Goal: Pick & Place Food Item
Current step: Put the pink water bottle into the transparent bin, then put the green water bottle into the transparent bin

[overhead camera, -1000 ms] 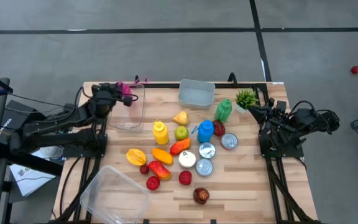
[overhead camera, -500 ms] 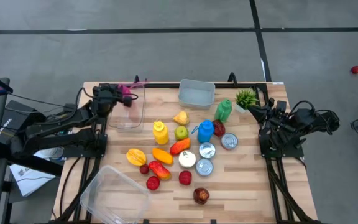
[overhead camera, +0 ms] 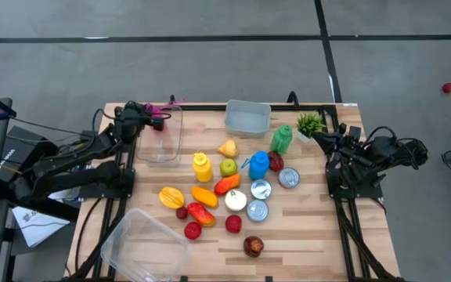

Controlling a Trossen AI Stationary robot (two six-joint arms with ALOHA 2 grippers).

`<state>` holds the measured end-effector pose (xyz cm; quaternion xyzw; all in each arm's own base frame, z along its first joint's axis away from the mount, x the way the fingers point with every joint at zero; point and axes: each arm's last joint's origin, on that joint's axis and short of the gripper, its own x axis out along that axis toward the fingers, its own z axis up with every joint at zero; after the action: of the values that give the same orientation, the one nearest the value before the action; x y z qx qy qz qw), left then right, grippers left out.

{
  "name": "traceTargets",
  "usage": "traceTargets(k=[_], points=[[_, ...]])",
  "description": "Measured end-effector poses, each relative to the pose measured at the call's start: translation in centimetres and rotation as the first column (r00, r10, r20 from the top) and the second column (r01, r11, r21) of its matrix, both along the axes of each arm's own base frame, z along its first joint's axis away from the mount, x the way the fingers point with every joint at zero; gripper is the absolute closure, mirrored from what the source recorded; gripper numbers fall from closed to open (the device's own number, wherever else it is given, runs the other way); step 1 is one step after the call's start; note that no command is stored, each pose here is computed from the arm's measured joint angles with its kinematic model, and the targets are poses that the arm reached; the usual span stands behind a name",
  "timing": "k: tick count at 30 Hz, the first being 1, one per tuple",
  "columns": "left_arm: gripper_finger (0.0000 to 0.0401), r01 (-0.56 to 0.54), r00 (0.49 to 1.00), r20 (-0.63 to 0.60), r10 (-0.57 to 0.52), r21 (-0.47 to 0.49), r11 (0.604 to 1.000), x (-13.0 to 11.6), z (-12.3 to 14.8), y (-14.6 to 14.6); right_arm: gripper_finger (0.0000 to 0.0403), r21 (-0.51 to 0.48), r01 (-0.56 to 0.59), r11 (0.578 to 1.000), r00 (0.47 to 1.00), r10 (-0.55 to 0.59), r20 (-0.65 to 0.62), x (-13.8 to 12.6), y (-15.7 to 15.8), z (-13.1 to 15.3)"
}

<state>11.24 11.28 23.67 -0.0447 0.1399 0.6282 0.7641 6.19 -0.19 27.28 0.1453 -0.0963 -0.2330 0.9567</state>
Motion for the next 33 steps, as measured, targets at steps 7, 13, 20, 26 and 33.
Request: traceTargets(k=[7, 13, 20, 26, 33], points=[[0.0355, 0.007, 1.000, -0.015, -0.007, -0.019, 1.000, 0.41, -0.43, 0.42, 0.0403, 0.001, 0.007, 1.000, 1.000, -0.007, -0.002, -0.01, -0.01, -0.02], [0.0353, -0.002, 1.000, -0.002, 0.002, -0.030, 1.000, 0.81, -0.69, 0.74, 0.0403, 0.001, 0.007, 1.000, 1.000, -0.007, -0.002, -0.01, -0.01, -0.02], [0.0333, -0.047, 0.999, 0.012, 0.047, 0.001, 0.999, 0.62, -0.40, 0.73, 0.0403, 0.001, 0.007, 1.000, 1.000, -0.007, -0.002, -0.01, -0.01, -0.02], [0.0298, -0.057, 0.998, 0.001, 0.057, 0.005, 0.998, 0.59, -0.41, 0.76, 0.0403, 0.001, 0.007, 1.000, 1.000, -0.007, -0.002, -0.01, -0.01, -0.02], [0.0247, -0.062, 0.998, 0.004, 0.062, 0.012, 0.998, 0.51, -0.33, 0.87, 0.0403, 0.001, 0.007, 1.000, 1.000, -0.007, -0.002, -0.01, -0.01, -0.02]])
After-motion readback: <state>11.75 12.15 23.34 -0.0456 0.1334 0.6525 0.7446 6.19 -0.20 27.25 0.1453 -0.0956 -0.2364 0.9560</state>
